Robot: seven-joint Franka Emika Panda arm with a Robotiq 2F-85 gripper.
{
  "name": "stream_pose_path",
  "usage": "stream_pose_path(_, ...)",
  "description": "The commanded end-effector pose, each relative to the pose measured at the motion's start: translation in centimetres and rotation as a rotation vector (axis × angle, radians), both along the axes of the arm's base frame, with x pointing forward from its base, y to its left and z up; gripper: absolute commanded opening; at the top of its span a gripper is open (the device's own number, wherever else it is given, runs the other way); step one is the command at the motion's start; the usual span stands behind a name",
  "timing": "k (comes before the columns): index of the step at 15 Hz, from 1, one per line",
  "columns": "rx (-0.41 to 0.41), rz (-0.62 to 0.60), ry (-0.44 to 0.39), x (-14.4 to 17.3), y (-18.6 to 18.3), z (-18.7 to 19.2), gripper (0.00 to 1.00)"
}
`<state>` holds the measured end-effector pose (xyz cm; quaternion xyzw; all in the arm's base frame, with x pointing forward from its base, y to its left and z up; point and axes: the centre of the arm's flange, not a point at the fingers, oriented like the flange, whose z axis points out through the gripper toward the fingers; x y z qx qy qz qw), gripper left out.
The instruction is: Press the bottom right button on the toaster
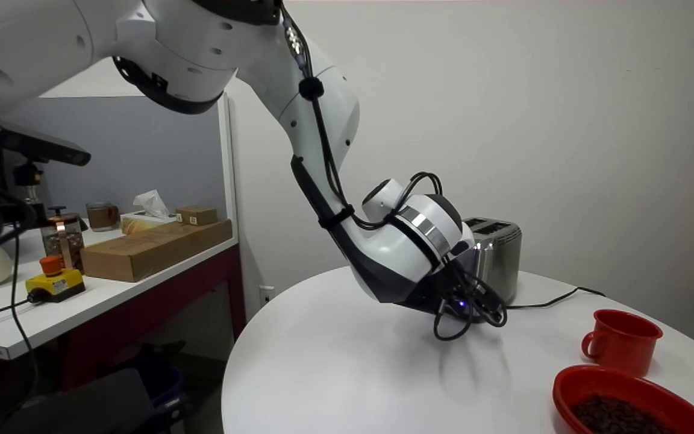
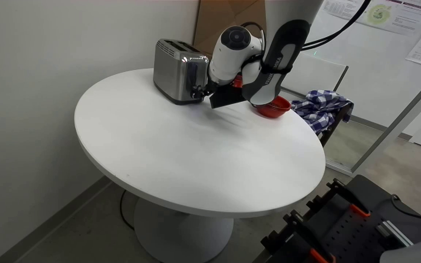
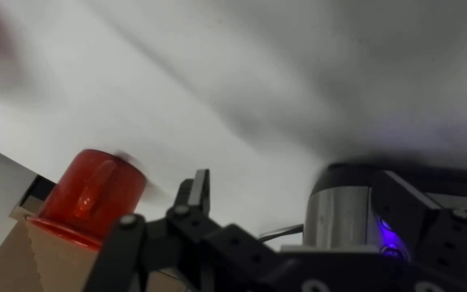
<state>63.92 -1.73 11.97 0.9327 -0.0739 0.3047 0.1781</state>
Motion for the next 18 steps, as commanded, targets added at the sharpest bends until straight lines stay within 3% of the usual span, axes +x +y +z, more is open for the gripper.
stream_pose_path(1, 0.029, 0.004, -0.012, 0.3, 0.3, 0.9, 1.00)
stream_pose_path(12, 0.031, -0.007, -0.057, 0.6, 0.0, 1.6, 1.00)
stream_pose_path(18, 0.236, -0.036, 0.130, -0.7, 1.1, 3.6, 1.00)
